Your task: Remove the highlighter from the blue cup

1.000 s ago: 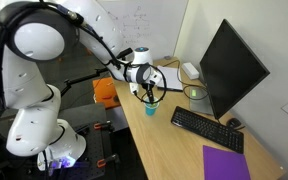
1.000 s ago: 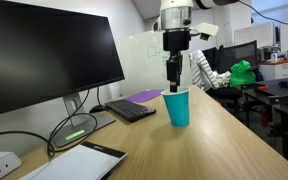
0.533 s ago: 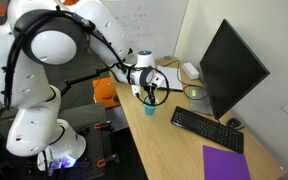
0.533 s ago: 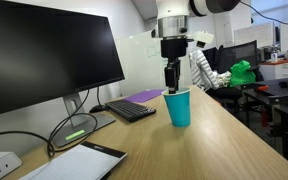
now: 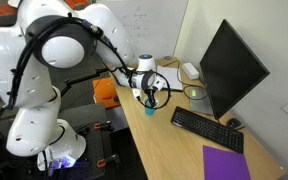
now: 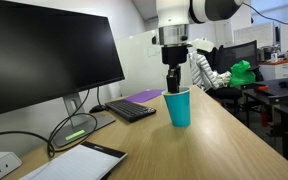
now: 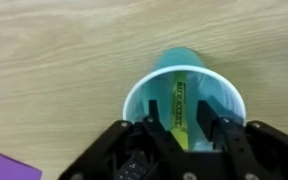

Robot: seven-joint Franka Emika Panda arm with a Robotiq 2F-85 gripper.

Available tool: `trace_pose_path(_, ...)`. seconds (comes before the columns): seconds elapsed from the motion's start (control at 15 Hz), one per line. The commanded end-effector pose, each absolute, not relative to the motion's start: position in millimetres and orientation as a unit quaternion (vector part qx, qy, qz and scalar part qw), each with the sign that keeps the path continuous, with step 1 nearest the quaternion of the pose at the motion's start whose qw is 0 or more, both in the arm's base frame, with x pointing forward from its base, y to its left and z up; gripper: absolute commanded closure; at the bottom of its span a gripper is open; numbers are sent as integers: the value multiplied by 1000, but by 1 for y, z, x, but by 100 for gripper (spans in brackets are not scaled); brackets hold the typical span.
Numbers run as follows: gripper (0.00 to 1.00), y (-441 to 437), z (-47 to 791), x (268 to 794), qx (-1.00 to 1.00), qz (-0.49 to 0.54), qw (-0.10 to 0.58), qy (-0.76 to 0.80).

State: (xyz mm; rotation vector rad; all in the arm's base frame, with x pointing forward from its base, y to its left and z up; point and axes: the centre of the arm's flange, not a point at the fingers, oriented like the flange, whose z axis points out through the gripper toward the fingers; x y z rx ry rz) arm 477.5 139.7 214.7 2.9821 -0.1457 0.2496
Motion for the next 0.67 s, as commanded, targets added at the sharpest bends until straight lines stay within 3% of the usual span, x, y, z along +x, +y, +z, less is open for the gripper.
trace_pose_path(0.0, 54, 140, 206, 483, 992, 105, 54, -38)
trace_pose_path(0.27, 63, 144, 200, 486, 992, 120, 16, -31)
trace_pose_path(0.33, 71, 144, 198, 486, 992, 123, 9, -31)
trace_pose_path(0.4, 88, 144, 197, 485, 992, 121, 4, -31)
trace_pose_path(0.53, 99, 141, 195, 483, 992, 121, 3, -28)
trace_pose_path(0.6, 97, 138, 199, 483, 992, 124, 3, -27)
